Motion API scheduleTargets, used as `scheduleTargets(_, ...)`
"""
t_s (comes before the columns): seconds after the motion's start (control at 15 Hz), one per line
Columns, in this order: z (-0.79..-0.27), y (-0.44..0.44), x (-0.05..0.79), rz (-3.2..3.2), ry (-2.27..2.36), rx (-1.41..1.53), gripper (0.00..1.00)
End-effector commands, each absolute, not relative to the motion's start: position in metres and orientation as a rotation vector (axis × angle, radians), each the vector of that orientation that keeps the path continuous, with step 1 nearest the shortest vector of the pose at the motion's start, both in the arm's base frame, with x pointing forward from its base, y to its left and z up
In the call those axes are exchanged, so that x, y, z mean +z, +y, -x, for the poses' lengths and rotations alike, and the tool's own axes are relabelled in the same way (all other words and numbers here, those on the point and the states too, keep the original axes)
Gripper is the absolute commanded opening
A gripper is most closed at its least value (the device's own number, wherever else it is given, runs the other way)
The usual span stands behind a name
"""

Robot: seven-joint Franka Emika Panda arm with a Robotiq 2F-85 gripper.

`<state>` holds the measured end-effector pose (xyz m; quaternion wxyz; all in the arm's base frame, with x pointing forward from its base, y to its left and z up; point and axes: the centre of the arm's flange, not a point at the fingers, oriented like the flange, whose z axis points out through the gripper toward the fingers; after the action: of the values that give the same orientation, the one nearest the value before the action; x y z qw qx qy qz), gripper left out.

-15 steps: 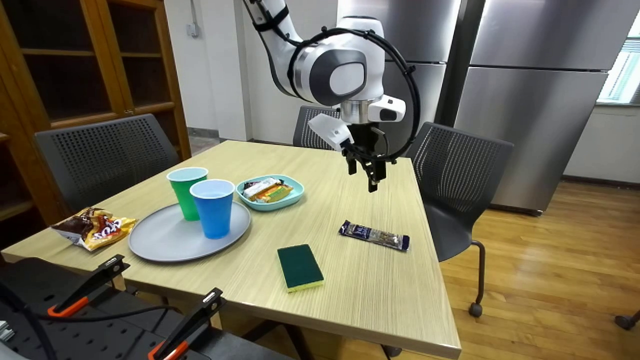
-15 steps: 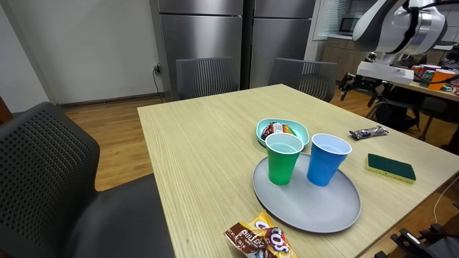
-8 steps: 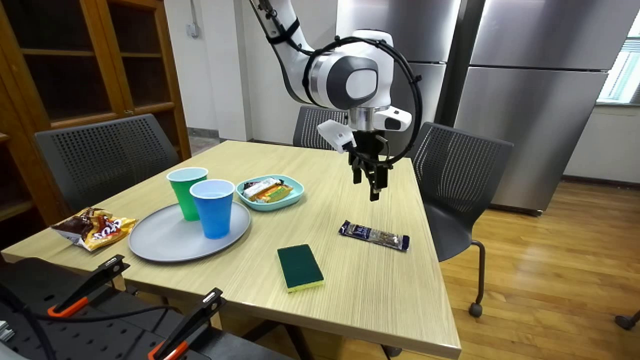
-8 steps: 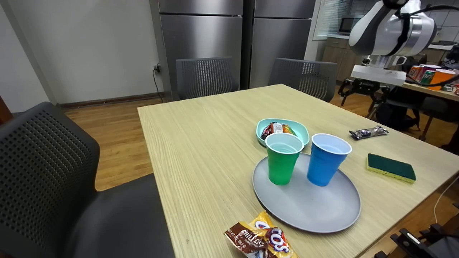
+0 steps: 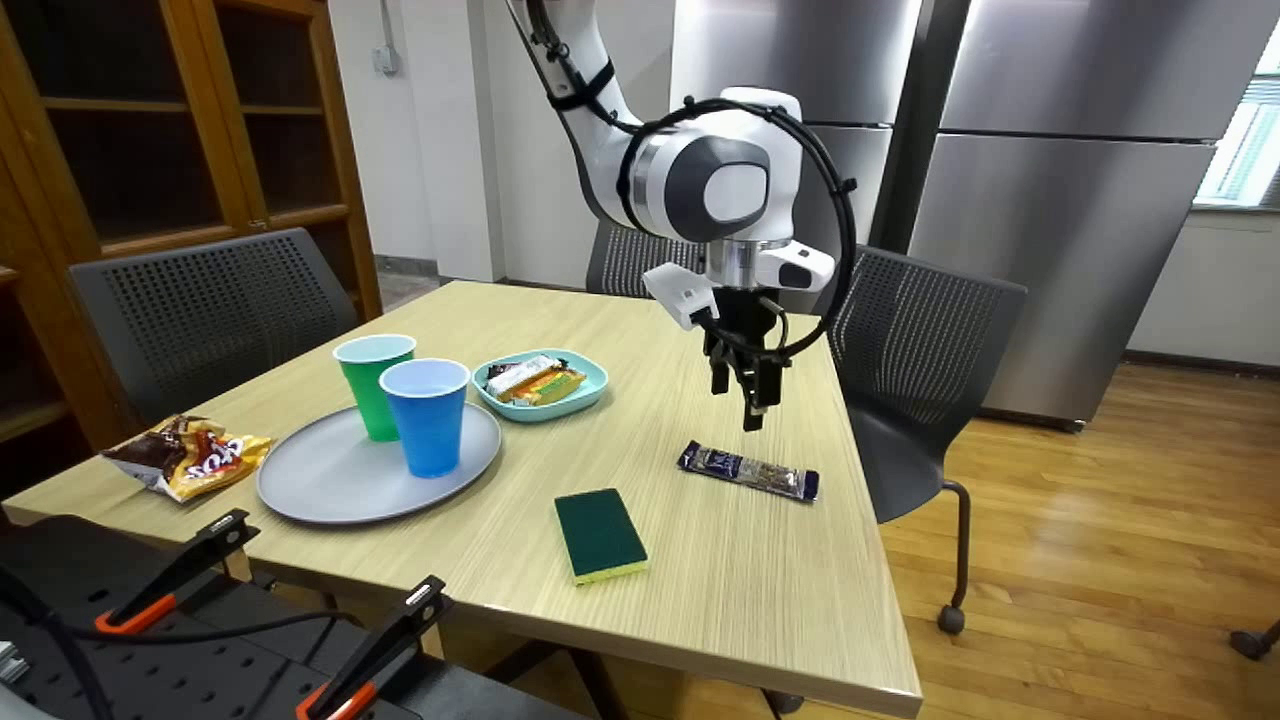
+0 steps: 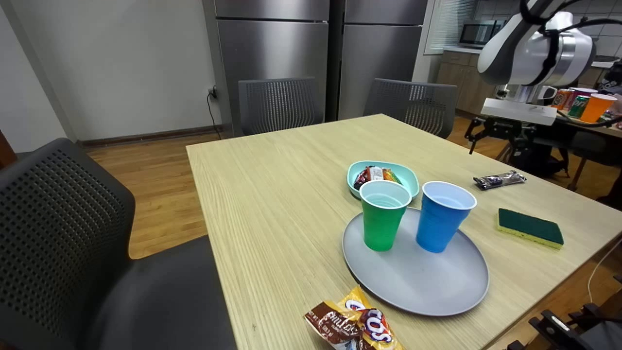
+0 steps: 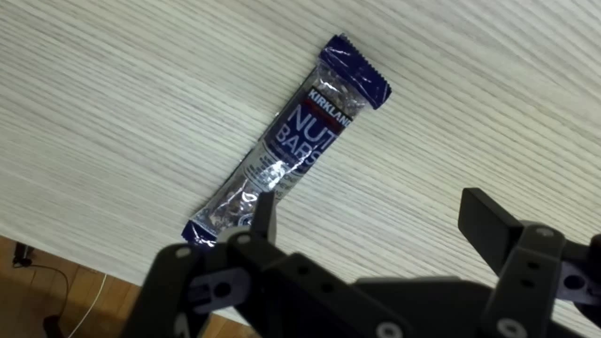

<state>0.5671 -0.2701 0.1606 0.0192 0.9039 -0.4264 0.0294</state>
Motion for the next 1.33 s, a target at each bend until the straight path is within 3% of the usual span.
scheduleTargets(0.0,-0.559,-0.272,0.151,-2.786,-1.352,0.100,1.00)
scheduleTargets(1.07,-0.548,-0.273,0.108,-2.711,-1.421,0.066,1.00)
scheduleTargets(1.13,-0.547,-0.273,0.107,-2.709,-1.422,0.066,0.75)
scheduleTargets(1.27,-0.547,-0.273,0.106,-2.707,-1.421,0.067,0.66)
